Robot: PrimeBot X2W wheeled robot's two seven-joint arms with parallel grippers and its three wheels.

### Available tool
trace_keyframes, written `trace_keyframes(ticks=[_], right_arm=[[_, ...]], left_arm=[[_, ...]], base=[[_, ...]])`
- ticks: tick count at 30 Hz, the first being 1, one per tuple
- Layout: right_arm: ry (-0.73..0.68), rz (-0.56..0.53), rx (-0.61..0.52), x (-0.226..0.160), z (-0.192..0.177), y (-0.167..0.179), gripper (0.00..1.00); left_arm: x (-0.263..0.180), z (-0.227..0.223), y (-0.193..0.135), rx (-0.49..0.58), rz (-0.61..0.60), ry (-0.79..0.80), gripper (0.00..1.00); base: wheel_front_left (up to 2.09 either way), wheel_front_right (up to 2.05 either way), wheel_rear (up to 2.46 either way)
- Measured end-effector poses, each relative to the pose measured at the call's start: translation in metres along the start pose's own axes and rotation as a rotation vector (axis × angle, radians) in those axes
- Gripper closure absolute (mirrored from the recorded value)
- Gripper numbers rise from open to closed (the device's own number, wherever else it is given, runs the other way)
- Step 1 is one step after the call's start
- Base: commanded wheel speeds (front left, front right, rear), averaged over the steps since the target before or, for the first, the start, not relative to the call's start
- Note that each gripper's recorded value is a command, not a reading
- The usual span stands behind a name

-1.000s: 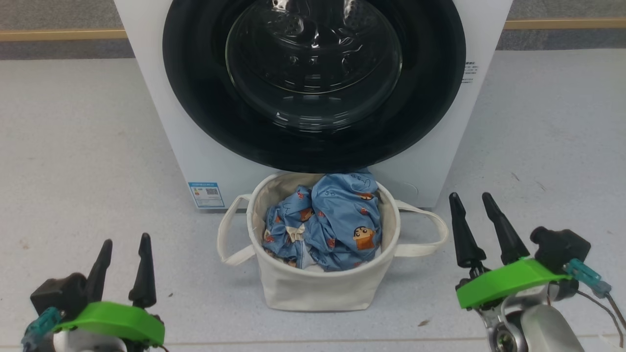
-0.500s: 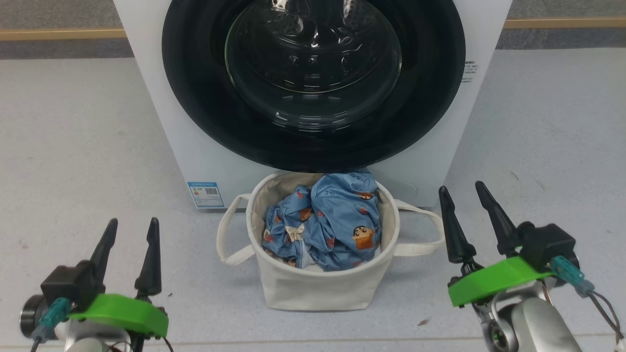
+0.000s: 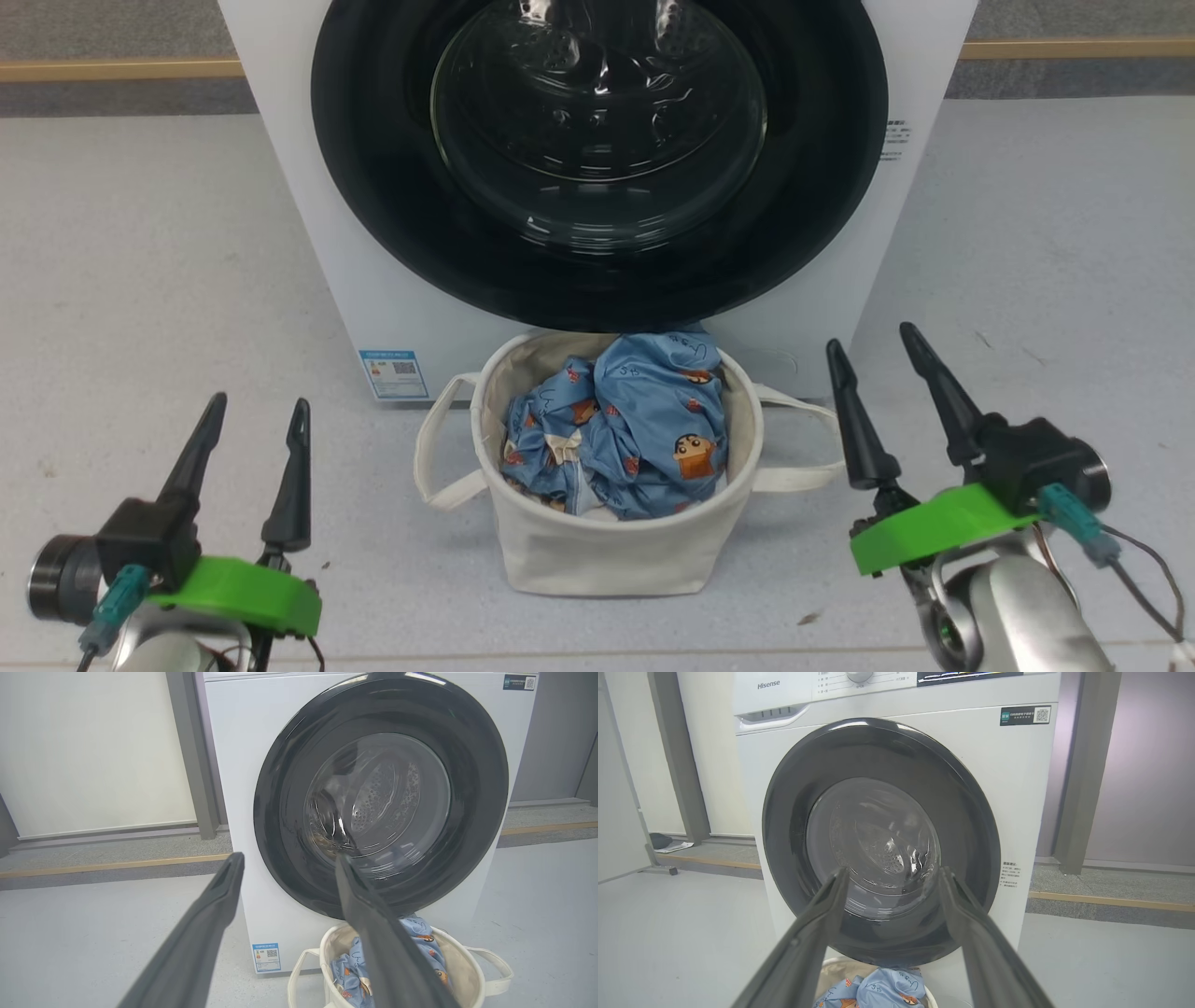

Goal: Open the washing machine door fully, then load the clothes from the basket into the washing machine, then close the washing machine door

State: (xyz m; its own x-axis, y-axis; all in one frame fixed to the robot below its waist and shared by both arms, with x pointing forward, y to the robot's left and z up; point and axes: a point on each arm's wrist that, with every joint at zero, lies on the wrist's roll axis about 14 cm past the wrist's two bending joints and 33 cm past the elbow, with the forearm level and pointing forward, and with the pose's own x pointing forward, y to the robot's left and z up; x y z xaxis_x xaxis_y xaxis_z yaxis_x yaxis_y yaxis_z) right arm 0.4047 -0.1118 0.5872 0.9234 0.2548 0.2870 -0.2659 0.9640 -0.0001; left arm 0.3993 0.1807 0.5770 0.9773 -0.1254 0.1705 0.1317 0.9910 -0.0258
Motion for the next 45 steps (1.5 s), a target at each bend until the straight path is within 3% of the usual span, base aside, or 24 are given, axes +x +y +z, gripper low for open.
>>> trace_keyframes(ticks=[12, 34, 45], right_arm=[[-0.015, -0.057, 0.107, -0.003, 0.001, -0.014, 0.0], [-0.003, -0.05, 0.111, -0.004, -0.003, -0.011, 0.0], [0.001, -0.052, 0.111, -0.004, -0.005, -0.012, 0.0]], left_arm=[[0.001, 0.003, -0.001, -0.014, 0.0, -0.009, 0.0], [0.001, 0.001, -0.002, -0.008, -0.001, 0.003, 0.0], [0.001, -0.002, -0.001, -0.001, 0.005, 0.016, 0.0]], base=[[0.0, 0.0, 0.0], [0.02, 0.02, -0.03], [0.69, 0.67, -1.36]])
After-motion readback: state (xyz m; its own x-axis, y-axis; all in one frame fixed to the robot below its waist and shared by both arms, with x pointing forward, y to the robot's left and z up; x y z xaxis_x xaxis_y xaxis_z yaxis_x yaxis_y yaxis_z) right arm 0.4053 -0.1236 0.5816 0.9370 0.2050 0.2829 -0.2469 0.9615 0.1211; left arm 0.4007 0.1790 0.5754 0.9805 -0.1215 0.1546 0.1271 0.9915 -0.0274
